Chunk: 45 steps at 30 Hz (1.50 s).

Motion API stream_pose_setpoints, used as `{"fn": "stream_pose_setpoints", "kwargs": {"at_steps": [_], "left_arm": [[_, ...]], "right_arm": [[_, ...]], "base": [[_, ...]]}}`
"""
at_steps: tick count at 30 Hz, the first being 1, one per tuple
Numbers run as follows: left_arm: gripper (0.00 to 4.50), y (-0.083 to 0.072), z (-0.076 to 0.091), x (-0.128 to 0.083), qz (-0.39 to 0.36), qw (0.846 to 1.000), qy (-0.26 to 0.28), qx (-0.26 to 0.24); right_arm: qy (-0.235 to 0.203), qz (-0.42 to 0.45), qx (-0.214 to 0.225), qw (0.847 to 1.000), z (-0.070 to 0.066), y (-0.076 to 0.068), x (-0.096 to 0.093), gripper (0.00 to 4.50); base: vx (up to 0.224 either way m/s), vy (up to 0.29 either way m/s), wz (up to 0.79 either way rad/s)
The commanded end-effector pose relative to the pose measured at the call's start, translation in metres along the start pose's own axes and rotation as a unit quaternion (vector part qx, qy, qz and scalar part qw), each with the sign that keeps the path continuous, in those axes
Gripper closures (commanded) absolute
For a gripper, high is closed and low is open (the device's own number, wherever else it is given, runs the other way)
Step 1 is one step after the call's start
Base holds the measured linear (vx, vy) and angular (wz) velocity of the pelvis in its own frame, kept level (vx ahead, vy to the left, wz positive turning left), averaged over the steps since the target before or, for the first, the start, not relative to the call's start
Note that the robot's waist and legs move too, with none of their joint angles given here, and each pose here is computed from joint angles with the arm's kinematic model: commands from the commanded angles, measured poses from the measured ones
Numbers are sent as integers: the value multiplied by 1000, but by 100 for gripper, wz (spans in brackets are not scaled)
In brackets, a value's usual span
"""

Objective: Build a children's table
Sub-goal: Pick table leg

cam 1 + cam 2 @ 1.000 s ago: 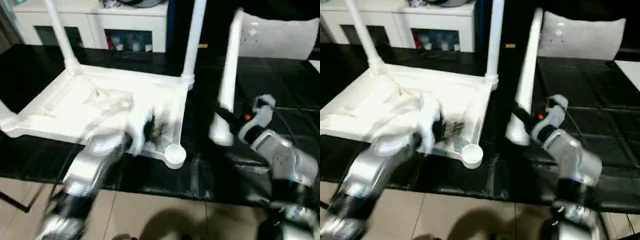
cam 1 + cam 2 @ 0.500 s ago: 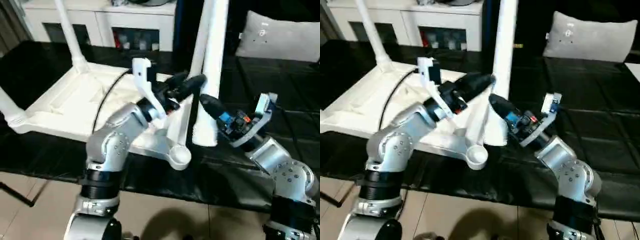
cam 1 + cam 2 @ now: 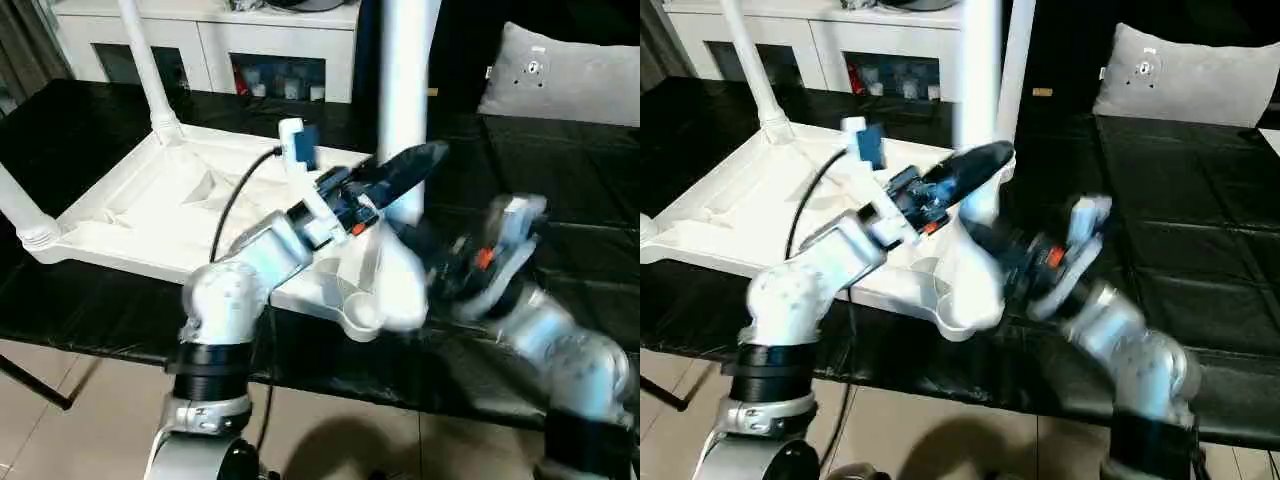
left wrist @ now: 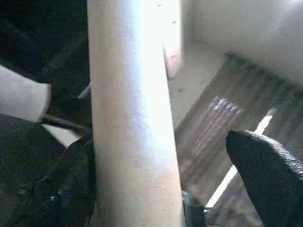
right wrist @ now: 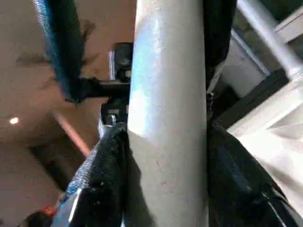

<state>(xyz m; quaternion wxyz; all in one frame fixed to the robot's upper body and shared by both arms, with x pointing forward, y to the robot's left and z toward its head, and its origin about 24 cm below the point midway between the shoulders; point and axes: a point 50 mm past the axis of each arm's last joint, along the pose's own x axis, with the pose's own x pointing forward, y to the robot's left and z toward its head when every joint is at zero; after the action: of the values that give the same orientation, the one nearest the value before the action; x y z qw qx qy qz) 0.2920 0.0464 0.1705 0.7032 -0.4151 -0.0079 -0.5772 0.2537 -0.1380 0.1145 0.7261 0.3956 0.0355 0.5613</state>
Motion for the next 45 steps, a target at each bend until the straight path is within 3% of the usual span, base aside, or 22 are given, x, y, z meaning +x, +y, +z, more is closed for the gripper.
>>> {"fn": "stream_pose_setpoints", "kwargs": {"at_steps": [1, 2, 3, 6, 7, 9, 11, 22, 29, 30, 31, 34, 36, 38, 41, 44, 45], "left_arm": [[50, -12, 5, 2, -66, 998, -4, -19], [50, -19, 8, 0, -101, 994, -8, -32], [98, -21, 9, 0, -110, 993, -9, -35], [112, -26, 11, -2, -141, 989, 3, -44], [141, -27, 10, -4, -152, 987, 16, -51], [159, -27, 9, -6, -159, 985, 20, -59], [150, -27, 9, -7, -164, 984, 20, -62], [245, -23, 13, -14, -153, 986, 18, -67], [259, -23, 17, -15, -140, 989, 13, -39], [259, -21, 17, -16, -127, 991, 11, -32], [260, -19, 18, -15, -107, 994, 11, -18], [261, -11, 22, -14, -35, 998, 14, 55], [262, -7, 21, -15, 6, 992, 47, 115], [264, -3, 20, -15, 52, 974, 86, 202], [264, -1, 20, -11, 80, 959, 95, 255], [265, 8, 16, -4, 149, 926, 110, 328], [265, 8, 16, -4, 149, 926, 110, 328]], "right_arm": [[17, 16, -2, 1000, 0, 4, 3, 259], [19, 20, 3, 1000, 0, 3, 3, 259], [20, 21, 3, 1000, 0, 3, 3, 259], [28, 27, 6, 999, 1, 3, 3, 261], [38, 30, 6, 999, 1, 3, 2, 262], [42, 31, 7, 999, 1, 1, 1, 262], [43, 31, 8, 999, 1, 1, 0, 262], [54, 24, -6, 998, 6, 0, -4, 262], [65, 8, -34, 997, 9, -4, -2, 262], [65, -3, -33, 997, 8, -6, -3, 227], [67, -18, -38, 997, 8, -9, -2, 192], [64, -34, -53, 996, 12, -10, 1, 175], [65, -53, -81, 993, 15, -11, 1, 160], [81, -75, -127, 986, 18, -13, 3, 147], [94, -84, -146, 981, 19, -14, 6, 112], [123, -125, -209, 962, 13, -16, 22, 93], [123, -125, -209, 962, 13, -16, 22, 79]], "base": [[0, 0, 0], [0, 0, 0], [0, 0, 0], [0, 0, 0], [0, 0, 0], [0, 0, 0], [0, 0, 0], [0, 0, 0], [0, 0, 0], [0, 0, 0], [0, 0, 0], [0, 0, 0], [0, 0, 0], [0, 0, 0], [0, 0, 0], [0, 0, 0], [0, 0, 0]]}}
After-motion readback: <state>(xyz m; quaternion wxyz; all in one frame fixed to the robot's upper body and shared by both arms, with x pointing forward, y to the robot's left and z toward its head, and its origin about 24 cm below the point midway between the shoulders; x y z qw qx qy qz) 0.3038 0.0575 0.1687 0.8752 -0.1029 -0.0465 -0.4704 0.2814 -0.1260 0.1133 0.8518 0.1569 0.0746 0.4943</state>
